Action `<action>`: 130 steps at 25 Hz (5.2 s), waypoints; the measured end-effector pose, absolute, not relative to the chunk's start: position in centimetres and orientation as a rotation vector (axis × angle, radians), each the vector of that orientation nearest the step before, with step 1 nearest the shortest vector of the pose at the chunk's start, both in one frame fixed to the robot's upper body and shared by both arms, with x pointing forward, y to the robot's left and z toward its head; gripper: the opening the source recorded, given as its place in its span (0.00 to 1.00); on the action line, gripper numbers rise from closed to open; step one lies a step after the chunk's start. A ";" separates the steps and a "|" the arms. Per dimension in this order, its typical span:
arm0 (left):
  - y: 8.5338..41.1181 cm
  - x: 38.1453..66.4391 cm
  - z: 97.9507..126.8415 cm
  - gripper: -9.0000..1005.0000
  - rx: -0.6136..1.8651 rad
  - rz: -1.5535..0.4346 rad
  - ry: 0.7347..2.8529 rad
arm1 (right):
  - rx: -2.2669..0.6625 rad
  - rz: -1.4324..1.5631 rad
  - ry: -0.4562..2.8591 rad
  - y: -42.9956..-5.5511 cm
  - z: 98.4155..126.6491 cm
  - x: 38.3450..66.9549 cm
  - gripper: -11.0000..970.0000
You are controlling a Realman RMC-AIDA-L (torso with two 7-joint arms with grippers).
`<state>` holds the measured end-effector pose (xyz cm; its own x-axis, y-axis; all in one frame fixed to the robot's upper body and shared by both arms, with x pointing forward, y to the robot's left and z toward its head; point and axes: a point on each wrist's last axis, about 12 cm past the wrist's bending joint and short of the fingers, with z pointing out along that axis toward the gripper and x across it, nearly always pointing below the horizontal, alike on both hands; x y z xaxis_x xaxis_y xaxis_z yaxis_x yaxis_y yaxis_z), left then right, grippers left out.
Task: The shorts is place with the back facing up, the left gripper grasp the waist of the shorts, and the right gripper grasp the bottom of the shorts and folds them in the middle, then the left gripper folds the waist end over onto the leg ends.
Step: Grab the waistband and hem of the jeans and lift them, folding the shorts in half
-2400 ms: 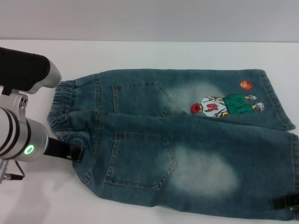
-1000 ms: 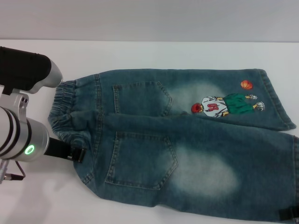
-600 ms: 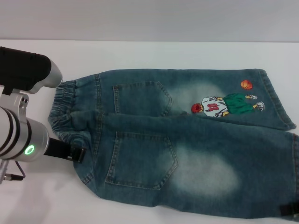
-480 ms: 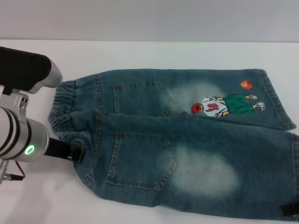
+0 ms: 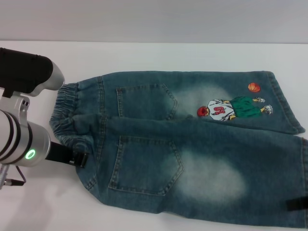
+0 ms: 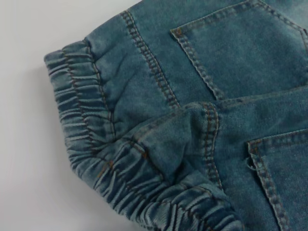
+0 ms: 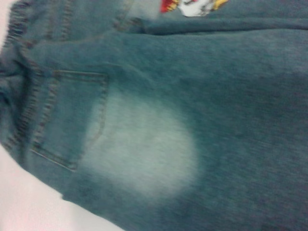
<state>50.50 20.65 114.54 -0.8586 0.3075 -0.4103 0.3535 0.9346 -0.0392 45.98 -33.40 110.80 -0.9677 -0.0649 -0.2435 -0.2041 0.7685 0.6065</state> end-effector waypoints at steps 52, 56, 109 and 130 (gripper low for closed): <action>19.7 50.6 115.7 0.20 0.527 -0.154 2.685 | -0.050 0.827 2.891 -35.5 110.7 44.2 0.48; 19.6 50.5 115.6 0.20 0.534 -0.155 2.686 | -0.048 0.820 2.888 -35.6 110.8 44.1 0.48; 19.7 50.6 115.6 0.20 0.529 -0.154 2.687 | -0.314 0.799 2.802 -33.3 111.1 47.4 0.16; 20.3 51.4 115.9 0.20 0.447 -0.180 2.590 | -0.454 0.795 2.490 -32.1 115.1 49.0 0.03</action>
